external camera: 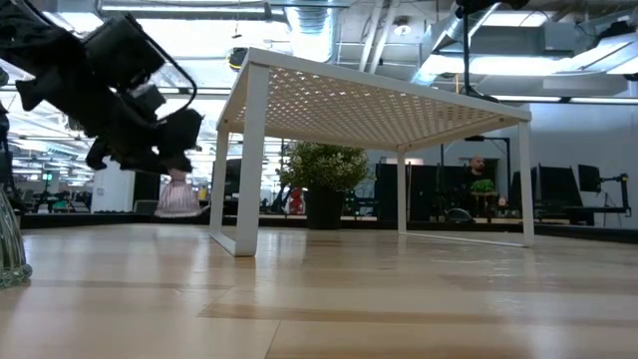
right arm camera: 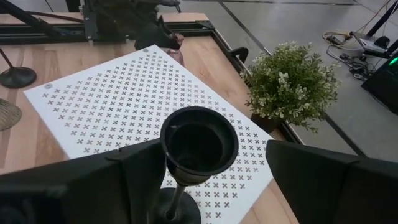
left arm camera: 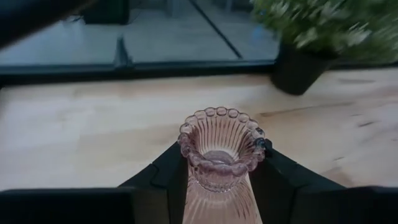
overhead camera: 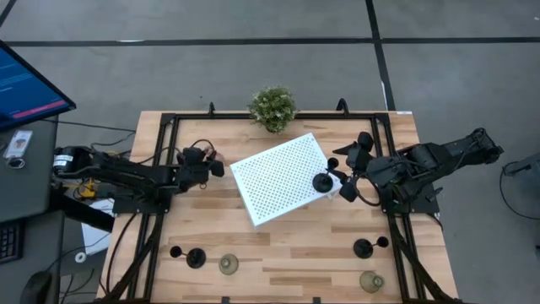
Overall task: Pick & Place candle stick holders
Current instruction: Put the pink transparent candle holder onto the shelf
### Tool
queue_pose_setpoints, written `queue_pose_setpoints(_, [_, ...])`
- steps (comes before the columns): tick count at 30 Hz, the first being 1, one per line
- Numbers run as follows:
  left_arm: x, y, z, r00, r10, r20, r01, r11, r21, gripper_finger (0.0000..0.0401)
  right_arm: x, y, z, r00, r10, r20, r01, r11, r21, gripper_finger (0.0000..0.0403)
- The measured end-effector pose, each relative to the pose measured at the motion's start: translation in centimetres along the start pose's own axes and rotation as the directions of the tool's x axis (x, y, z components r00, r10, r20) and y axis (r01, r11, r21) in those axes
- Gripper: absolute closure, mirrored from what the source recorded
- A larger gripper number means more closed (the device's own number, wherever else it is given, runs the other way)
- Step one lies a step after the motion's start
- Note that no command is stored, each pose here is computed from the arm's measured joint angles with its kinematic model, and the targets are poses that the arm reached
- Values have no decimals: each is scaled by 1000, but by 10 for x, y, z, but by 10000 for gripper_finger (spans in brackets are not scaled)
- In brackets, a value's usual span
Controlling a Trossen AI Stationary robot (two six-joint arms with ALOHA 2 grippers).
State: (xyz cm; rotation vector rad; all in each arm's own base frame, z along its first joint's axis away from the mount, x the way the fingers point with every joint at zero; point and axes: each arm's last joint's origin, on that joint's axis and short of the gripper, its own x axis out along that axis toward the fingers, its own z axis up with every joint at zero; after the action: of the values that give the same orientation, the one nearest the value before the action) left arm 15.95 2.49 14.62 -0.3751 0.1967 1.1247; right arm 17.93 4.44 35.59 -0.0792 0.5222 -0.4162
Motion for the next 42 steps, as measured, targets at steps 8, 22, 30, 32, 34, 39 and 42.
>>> queue_pose_setpoints(8, [-15,3,28,991,-91,100,92,996,-8,265,0,1,2,1000,5,17,-5,1000,13,138])
queue_pose_setpoints(22, [-34,-4,69,897,-326,299,341,940,4,265,0,1,4,999,9,38,-10,1000,29,138])
queue_pose_setpoints(30, [-43,-15,88,789,-509,344,524,850,55,265,0,1,5,999,8,39,-9,1000,30,138])
queue_pose_setpoints(32, [-45,-21,97,766,-539,350,545,833,89,265,0,1,5,999,8,39,-9,999,30,138])
queue_pose_setpoints(34, [-47,-28,106,751,-557,355,552,825,125,265,0,1,5,999,8,43,-9,999,34,138])
queue_pose_setpoints(39, [-48,-58,134,718,-595,360,561,802,207,265,0,2,7,998,11,62,-13,999,45,138])
queue_pose_setpoints(42, [-45,-81,149,707,-614,351,559,789,256,264,0,2,8,997,13,72,-17,998,54,138])
